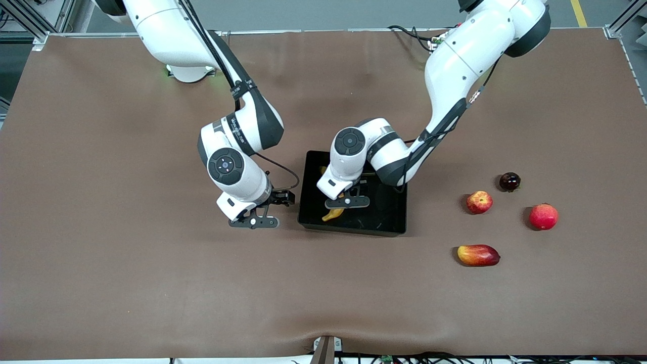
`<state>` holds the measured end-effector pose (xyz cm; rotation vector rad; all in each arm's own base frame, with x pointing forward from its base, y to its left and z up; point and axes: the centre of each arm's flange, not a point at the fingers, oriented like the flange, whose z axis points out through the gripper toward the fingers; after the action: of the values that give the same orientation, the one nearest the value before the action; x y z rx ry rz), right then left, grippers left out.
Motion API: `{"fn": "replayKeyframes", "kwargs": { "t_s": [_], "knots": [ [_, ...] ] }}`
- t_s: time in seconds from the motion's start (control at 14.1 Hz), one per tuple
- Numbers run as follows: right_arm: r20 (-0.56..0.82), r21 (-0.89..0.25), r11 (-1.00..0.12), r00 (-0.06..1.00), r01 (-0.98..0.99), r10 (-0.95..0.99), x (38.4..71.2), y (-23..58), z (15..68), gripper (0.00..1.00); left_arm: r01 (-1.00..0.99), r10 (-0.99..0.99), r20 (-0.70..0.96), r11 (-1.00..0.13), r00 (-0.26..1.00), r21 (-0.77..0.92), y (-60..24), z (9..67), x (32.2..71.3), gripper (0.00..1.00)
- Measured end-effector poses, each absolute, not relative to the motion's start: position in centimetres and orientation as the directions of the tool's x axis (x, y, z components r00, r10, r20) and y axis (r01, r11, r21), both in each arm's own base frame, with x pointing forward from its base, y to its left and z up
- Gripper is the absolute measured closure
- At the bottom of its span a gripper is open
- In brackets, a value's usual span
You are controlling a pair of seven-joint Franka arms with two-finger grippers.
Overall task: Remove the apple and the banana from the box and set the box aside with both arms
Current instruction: 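Reach the left gripper into the tray and grasp the yellow banana, then carry the banana out with the left gripper while the right gripper grips the tray rim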
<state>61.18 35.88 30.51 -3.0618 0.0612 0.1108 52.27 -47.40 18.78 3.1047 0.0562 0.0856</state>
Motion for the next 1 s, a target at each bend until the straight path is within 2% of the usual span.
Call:
{"fn": "replayKeyframes", "kwargs": {
  "t_s": [0.21,0.36,0.64,1.0],
  "knots": [
    [-0.074,-0.076,-0.996,0.997,-0.043,-0.037,61.2,35.9,30.5,0.00,0.023,0.025,0.051,-0.999,0.998,0.033,-47.6,17.9,51.9,0.03],
    [-0.074,-0.076,-0.996,0.997,-0.043,-0.037,61.2,35.9,30.5,0.00,0.023,0.024,0.051,-0.999,0.998,0.034,-47.6,17.8,51.9,0.20],
    [-0.074,-0.076,-0.996,0.997,-0.043,-0.037,61.2,35.9,30.5,0.00,0.028,0.031,0.064,-0.999,0.997,0.042,-47.6,18.4,52.5,0.63],
    [-0.074,-0.076,-0.996,0.997,-0.042,-0.037,61.2,35.9,30.5,0.00,0.059,0.057,0.094,-0.998,0.994,-0.027,-46.1,23.2,54.3,0.64]
  ]
}}
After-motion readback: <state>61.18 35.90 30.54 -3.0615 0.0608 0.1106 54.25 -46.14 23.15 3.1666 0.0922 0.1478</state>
